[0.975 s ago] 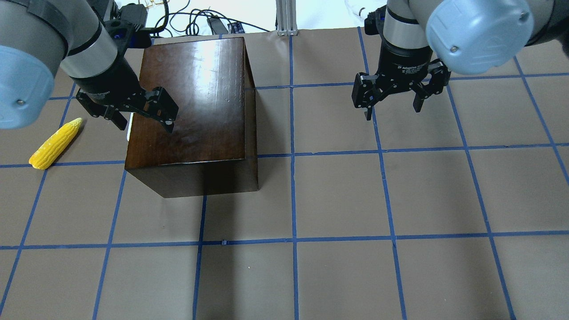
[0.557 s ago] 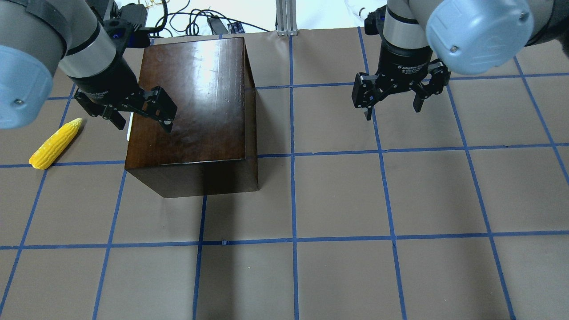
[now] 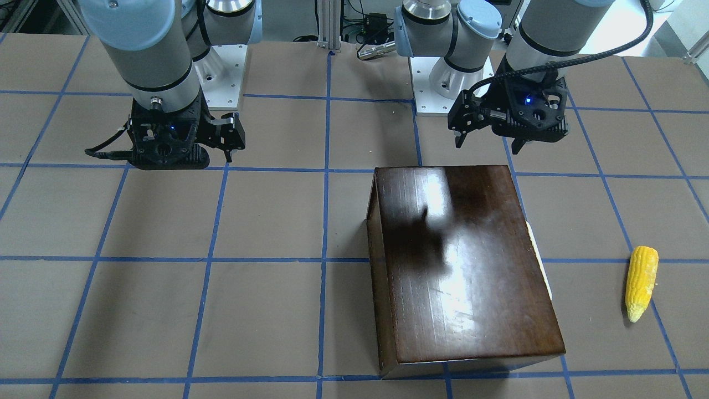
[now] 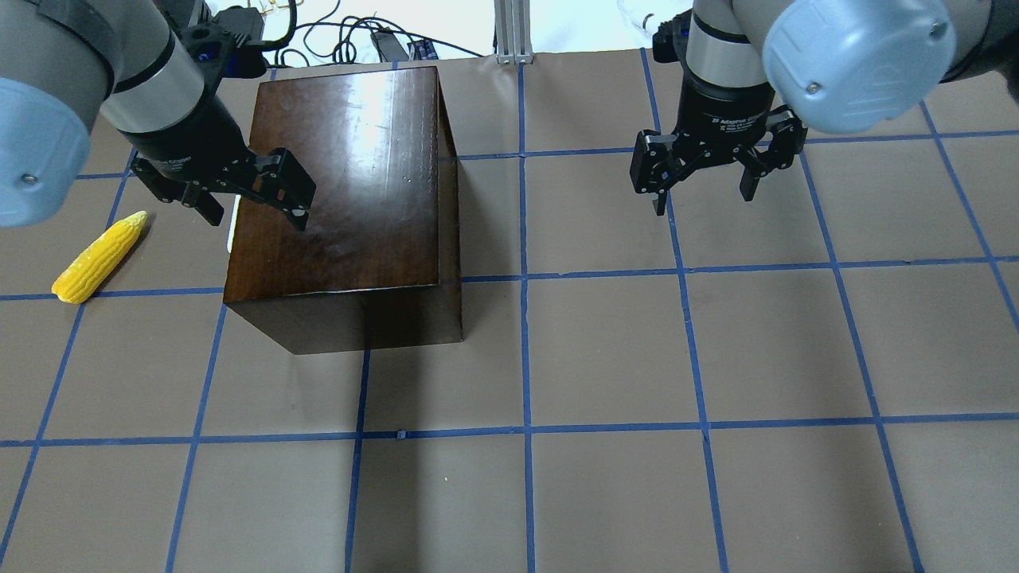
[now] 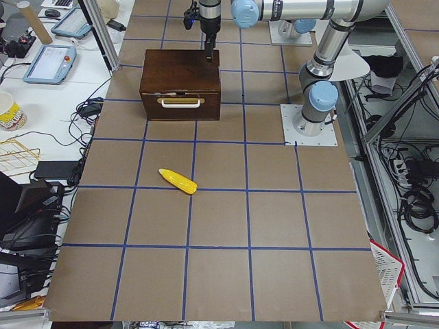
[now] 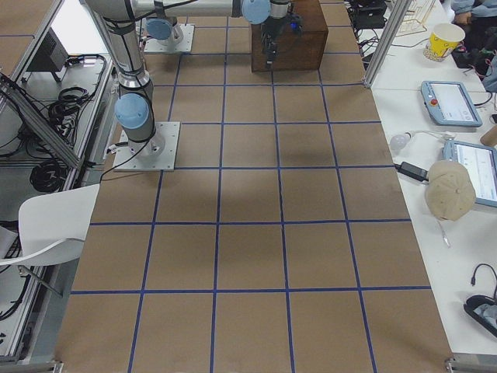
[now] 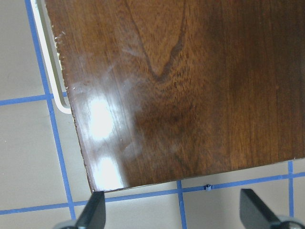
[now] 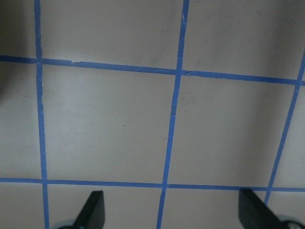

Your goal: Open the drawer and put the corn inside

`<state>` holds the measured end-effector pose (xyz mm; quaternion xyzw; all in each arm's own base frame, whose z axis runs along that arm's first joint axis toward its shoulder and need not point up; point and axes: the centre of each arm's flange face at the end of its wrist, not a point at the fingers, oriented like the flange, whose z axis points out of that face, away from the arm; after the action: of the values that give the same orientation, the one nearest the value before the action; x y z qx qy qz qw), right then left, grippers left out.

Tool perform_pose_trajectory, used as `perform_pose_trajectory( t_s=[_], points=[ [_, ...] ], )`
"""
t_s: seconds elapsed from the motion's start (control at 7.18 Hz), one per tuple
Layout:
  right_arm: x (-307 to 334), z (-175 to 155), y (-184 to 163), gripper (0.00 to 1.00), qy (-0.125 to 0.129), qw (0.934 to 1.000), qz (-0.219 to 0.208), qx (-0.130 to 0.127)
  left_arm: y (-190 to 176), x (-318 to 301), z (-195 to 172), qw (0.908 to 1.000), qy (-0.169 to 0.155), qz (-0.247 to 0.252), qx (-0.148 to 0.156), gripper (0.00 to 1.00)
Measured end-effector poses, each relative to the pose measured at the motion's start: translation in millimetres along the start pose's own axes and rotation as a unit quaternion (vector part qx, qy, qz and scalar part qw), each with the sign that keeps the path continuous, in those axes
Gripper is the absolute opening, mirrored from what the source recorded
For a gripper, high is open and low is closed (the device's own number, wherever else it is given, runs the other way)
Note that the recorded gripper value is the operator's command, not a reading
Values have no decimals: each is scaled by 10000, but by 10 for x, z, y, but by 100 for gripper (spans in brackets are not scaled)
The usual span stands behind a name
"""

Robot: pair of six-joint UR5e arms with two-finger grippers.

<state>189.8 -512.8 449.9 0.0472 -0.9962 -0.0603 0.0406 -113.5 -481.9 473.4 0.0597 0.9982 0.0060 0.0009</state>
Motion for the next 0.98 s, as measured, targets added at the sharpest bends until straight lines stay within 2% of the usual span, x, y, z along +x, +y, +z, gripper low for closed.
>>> perform_pose_trajectory(
  t_s=[0.56, 0.98],
  points=[
    [0, 0, 0, 100, 0, 10000, 0, 0, 7, -10, -3, 10000, -19, 29, 3, 100],
    [0, 0, 0, 100, 0, 10000, 0, 0, 5, -40, -2, 9999, -148, 34, -13, 100]
  ],
)
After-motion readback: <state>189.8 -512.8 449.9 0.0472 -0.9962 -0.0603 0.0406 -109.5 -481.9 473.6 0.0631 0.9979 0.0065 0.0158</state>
